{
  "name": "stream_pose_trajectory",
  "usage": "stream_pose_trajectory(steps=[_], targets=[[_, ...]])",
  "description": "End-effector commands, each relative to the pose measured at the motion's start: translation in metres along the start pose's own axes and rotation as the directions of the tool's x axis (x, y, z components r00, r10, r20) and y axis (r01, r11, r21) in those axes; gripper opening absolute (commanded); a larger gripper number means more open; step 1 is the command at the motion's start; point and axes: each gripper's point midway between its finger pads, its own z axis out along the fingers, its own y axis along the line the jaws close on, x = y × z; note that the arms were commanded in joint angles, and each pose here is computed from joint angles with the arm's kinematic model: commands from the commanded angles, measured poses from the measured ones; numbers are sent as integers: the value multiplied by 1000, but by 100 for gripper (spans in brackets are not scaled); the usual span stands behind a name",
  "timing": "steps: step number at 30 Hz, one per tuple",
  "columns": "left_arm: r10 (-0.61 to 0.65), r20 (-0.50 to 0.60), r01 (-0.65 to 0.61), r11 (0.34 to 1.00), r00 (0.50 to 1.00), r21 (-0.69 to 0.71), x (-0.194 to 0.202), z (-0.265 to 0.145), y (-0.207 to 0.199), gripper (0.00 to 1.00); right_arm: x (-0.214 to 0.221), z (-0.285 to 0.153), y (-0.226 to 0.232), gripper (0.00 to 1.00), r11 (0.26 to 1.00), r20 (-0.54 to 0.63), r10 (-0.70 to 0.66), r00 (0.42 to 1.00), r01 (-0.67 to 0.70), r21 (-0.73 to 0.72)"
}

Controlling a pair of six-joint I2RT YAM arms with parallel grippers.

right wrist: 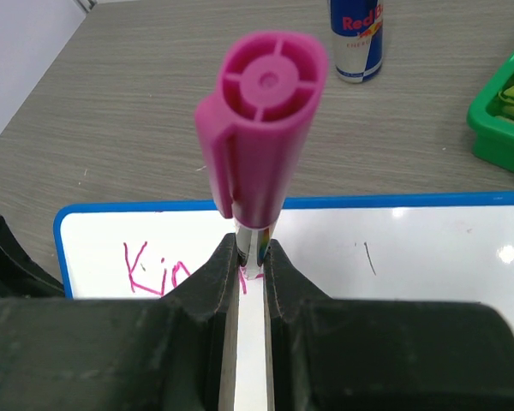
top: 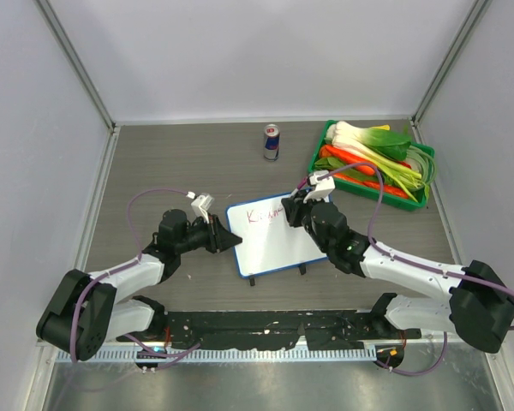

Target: Write a sentence on the whiteboard

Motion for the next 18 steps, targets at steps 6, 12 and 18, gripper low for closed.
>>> stream_pose_trajectory(steps=[6,12,18], targets=[[55,-11,-55,998,998,-6,-1,4,1,0,11,-8,-11,1,1000,-18,20,1000,-20,20],[56,-10,-56,998,998,-5,-1,4,1,0,4,-9,-13,1,999,4,22,1000,-22,38],[54,-11,-54,998,998,-8,-1,4,2,0,-7,-9,-17,1,998,33,19,999,-21,66]])
